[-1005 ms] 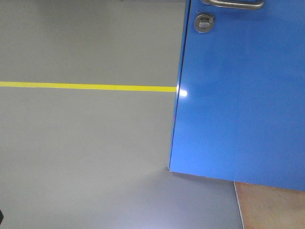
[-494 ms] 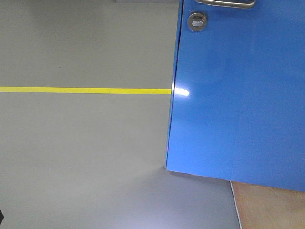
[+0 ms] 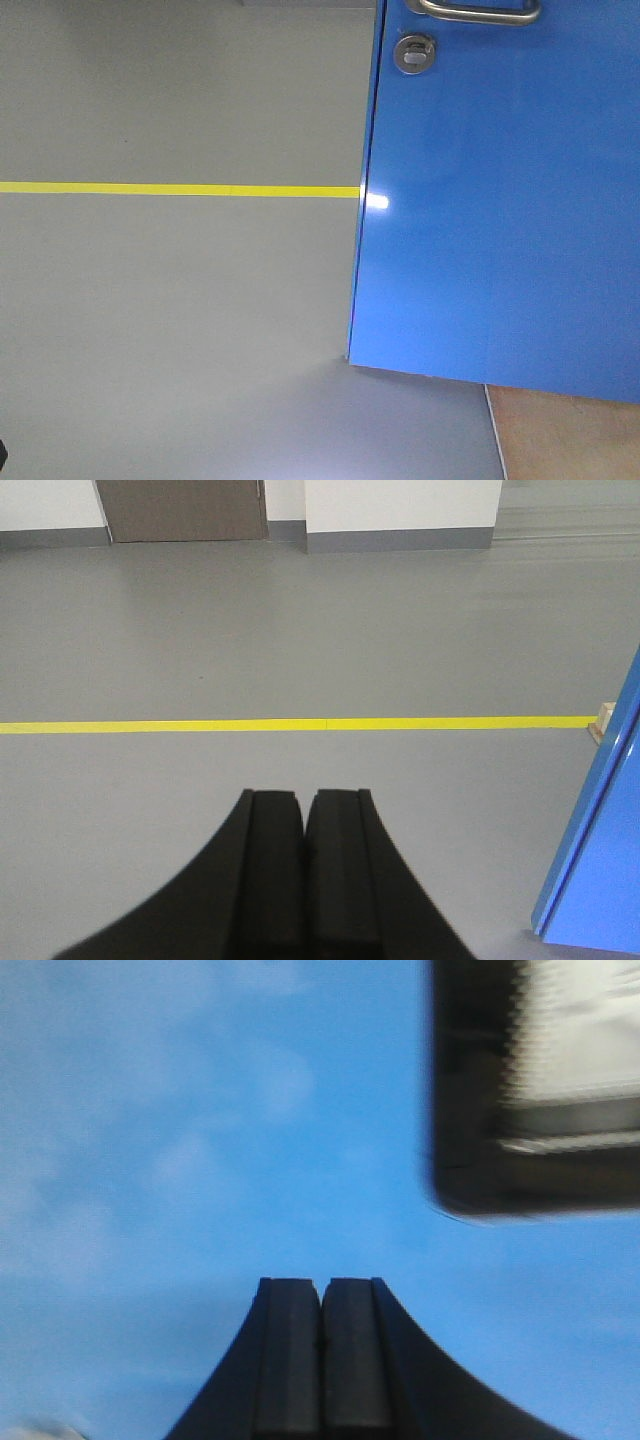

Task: Move to blue door and open it

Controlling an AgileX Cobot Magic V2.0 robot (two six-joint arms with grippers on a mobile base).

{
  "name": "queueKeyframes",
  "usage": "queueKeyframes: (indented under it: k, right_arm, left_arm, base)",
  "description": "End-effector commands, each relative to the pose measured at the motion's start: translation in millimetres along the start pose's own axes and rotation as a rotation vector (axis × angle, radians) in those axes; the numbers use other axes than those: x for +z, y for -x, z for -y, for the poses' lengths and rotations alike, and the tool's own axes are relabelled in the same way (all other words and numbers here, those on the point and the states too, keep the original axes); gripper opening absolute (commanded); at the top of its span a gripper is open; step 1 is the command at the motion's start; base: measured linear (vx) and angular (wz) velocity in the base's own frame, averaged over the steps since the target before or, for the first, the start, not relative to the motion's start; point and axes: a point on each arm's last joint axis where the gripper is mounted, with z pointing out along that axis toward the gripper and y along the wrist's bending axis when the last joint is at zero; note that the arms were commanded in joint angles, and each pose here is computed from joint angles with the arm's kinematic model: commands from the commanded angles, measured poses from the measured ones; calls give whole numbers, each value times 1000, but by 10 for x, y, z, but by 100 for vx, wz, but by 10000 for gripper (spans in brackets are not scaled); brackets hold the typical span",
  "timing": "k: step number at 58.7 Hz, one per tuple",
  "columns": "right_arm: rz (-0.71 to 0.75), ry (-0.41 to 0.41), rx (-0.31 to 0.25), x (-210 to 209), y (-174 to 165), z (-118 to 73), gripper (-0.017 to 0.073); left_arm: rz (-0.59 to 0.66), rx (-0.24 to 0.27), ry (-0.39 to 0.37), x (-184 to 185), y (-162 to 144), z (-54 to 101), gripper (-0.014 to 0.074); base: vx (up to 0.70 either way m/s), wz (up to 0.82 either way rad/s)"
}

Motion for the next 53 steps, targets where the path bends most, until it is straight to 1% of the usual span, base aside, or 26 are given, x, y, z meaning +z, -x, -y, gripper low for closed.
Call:
queueKeyframes:
  k: [1,4,10,16,18,22,27,29,30,31,33,37,45,49,53]
  right_arm:
    - [119,-54,-128,-482,33,65,8]
    - [121,-54,-145,-664,-129,76,8]
    - [131,-39,-153,-1047,-527,91,8]
    - [126,-30,-159,-1416,-1007,118,8]
    - [121,-26,-161,-1554,-1224,130,8]
    - [118,-23,-167,-1728,-1550,148,8]
    - [100,-16,-154,-1910,-2018,174,8]
    - [112,-14,-140,-1997,-2137,181,8]
    - [112,-13,-122,-2065,-2291,191,8]
    - [116,-12,-114,-2103,-2377,197,8]
    - [123,-12,-105,-2151,-2484,204,8]
    - [147,-13,-109,-2249,-2716,220,8]
    - [191,-14,-112,-2338,-3035,241,8]
    - [199,-11,-100,-2341,-3173,247,8]
    - [203,0,-70,-2316,-3320,249,8]
  left_arm:
    - [117,-9,-4,-36,142,0,73]
    - [117,-9,-4,-36,142,0,73]
    - [117,-9,-4,-36,142,0,73]
    - [117,-9,-4,-36,142,0,73]
    - [117,-9,-4,-36,142,0,73]
    - [117,-9,-4,-36,142,0,73]
    - [117,-9,-4,-36,142,0,73]
    - [117,-9,-4,-36,142,0,73]
    - [117,-9,-4,-36,142,0,73]
    - [117,-9,-4,-36,142,0,73]
    - [117,-9,-4,-36,142,0,73]
    - [117,-9,-4,-36,142,0,73]
    - [117,-9,-4,-36,142,0,73]
    - [117,-9,-4,-36,142,0,73]
    - [117,-9,-4,-36,142,0,73]
  base:
    - [0,0]
    - [0,0]
    - [0,0]
    - [0,0]
    - [0,0]
    - [0,0]
    - [0,0]
    - [0,0]
    - [0,0]
    - [0,0]
    - [0,0]
    - [0,0]
    - [0,0]
    - [0,0]
    - [0,0]
